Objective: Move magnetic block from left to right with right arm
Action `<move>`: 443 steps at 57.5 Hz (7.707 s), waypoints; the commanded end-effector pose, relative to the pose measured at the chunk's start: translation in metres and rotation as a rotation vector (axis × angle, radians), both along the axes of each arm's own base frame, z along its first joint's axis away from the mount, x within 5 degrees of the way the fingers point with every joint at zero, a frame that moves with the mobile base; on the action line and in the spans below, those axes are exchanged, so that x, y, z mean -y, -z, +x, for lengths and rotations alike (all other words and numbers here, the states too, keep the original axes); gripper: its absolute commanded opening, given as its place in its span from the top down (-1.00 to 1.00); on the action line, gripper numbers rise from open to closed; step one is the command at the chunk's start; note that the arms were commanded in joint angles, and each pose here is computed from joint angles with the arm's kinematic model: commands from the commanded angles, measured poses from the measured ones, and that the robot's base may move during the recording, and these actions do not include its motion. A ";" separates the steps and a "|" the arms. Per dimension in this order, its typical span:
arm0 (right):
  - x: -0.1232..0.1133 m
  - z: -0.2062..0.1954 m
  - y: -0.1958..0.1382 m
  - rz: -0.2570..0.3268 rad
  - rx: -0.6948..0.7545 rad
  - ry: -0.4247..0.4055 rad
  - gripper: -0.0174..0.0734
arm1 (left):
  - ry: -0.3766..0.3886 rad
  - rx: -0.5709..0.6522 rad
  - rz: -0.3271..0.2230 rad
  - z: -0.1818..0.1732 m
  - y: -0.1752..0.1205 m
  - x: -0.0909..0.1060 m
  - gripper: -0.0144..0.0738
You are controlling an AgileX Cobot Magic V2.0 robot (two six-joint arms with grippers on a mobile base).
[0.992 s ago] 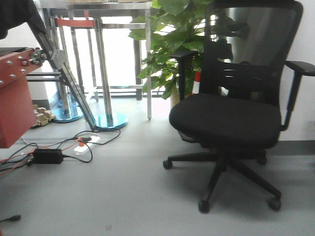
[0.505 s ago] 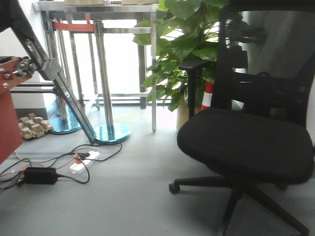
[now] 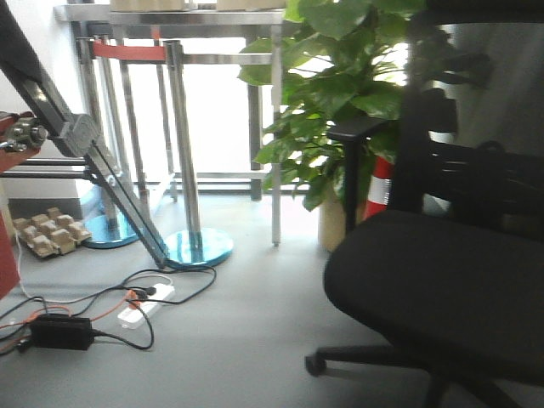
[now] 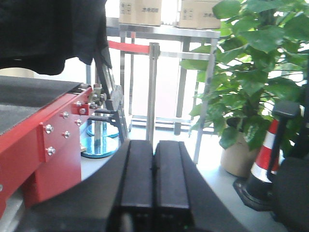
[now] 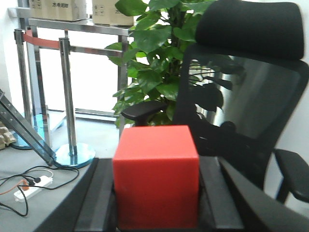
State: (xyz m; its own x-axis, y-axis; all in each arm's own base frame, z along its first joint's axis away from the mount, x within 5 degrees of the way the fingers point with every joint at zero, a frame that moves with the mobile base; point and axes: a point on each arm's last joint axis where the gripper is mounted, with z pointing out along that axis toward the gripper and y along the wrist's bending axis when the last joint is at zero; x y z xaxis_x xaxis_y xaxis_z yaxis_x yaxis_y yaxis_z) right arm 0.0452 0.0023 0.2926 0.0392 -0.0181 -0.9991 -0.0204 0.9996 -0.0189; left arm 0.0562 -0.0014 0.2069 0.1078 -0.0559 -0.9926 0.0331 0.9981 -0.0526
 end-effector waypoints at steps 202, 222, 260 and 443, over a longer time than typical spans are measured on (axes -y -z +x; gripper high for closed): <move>0.001 -0.002 -0.019 -0.001 0.124 0.015 -0.10 | -0.007 0.093 -0.008 -0.002 -0.006 -0.001 0.96; -0.004 0.021 -0.025 0.160 -0.088 -0.046 -0.10 | -0.007 0.093 -0.008 -0.002 -0.006 -0.001 0.96; -0.066 0.164 -0.021 0.268 -0.753 -0.217 -0.10 | -0.007 0.093 -0.008 -0.002 -0.006 -0.001 0.96; -0.015 0.088 0.008 0.033 -0.141 -0.104 0.57 | -0.007 0.093 -0.008 -0.002 -0.006 -0.001 0.96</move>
